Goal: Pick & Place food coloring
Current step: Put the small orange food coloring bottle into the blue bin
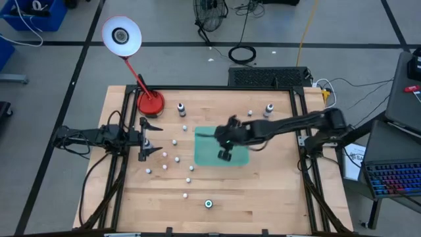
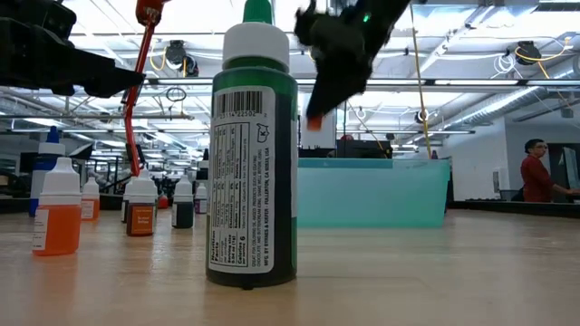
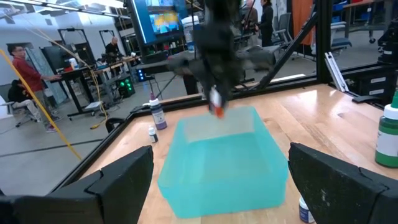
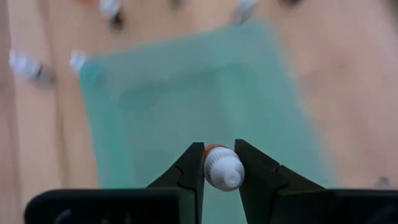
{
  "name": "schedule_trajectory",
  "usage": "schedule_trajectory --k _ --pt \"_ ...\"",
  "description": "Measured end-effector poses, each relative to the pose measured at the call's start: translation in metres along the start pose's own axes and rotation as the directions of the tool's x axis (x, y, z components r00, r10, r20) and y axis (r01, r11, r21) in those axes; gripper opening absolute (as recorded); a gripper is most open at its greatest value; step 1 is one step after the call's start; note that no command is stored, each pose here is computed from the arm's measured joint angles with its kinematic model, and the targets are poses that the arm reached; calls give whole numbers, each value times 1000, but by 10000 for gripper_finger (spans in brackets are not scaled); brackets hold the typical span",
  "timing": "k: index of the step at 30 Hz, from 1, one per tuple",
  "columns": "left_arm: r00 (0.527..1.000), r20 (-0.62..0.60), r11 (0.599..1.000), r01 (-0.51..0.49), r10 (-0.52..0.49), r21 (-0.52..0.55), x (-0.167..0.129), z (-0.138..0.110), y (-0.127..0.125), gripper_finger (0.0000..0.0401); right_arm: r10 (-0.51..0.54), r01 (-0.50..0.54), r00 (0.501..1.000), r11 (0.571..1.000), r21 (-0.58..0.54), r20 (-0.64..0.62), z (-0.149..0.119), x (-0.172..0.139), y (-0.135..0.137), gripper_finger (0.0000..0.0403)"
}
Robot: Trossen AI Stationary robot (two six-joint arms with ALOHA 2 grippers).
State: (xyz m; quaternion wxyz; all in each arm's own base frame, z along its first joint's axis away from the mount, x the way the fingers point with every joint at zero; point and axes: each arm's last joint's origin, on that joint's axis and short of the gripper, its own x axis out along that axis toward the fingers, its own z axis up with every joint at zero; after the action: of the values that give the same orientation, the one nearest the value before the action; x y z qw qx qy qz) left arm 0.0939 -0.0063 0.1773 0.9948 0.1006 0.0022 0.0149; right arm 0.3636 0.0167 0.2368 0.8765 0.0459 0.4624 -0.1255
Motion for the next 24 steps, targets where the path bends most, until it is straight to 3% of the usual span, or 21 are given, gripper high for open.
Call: schedule_trajectory --k 7,17,24 --pt "1000 0 1000 0 0 0 0 0 0 365 39 -38 981 999 10 -190 -22 56 13 59" --pt "1000 1 1000 0 0 0 0 0 0 365 24 -24 972 1000 3 -233 -33 72 15 59" --pt "1000 1 1000 0 0 0 0 0 0 365 17 -10 967 1000 27 -255 -41 75 13 125"
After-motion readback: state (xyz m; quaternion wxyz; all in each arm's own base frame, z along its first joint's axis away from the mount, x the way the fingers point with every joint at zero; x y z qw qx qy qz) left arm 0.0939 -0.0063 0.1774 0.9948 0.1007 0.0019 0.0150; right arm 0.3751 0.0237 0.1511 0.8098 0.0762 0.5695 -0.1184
